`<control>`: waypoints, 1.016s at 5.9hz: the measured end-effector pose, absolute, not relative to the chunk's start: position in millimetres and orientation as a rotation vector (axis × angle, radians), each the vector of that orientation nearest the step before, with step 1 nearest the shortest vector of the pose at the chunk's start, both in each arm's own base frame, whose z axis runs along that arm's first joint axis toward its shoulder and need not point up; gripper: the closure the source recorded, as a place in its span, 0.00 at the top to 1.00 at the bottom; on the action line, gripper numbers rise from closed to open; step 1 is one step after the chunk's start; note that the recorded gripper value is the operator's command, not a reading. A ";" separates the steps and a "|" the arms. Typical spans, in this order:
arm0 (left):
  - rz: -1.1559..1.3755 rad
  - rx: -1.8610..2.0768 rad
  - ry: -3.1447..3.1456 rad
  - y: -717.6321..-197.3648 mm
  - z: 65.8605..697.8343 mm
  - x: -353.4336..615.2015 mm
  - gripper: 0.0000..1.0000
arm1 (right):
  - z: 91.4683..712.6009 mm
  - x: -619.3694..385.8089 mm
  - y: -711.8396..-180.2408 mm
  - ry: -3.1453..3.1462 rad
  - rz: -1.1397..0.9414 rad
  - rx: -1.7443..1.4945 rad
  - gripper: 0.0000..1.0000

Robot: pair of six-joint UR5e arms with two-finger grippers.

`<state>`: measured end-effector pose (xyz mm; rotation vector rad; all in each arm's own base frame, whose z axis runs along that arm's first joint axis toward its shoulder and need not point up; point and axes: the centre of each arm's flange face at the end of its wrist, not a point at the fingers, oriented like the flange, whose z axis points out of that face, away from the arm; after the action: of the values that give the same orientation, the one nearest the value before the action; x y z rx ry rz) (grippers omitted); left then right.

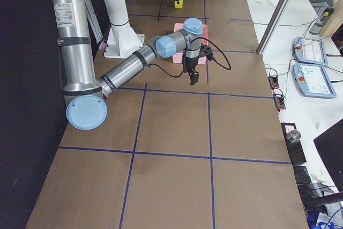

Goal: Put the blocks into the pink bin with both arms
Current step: 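Lower the left gripper and grasp the yellow block, then carry the yellow block into the bin and open the left gripper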

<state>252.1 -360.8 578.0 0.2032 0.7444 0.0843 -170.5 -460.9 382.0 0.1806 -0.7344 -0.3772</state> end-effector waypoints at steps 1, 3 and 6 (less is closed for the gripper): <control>0.070 0.195 0.744 -365.1 581.3 258.0 0.40 | 382.2 -170.4 -460.6 -0.734 -0.377 0.180 1.00; 0.074 0.170 0.755 -367.5 584.0 264.4 0.35 | 382.1 -170.2 -460.3 -0.734 -0.379 0.181 1.00; 0.098 0.153 0.855 -372.8 518.0 266.6 0.35 | 381.6 -169.6 -460.4 -0.735 -0.383 0.185 1.00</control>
<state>266.6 -372.8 518.0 0.1532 0.8554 0.0982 -169.6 -460.4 381.6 0.1846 -0.7347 -0.3834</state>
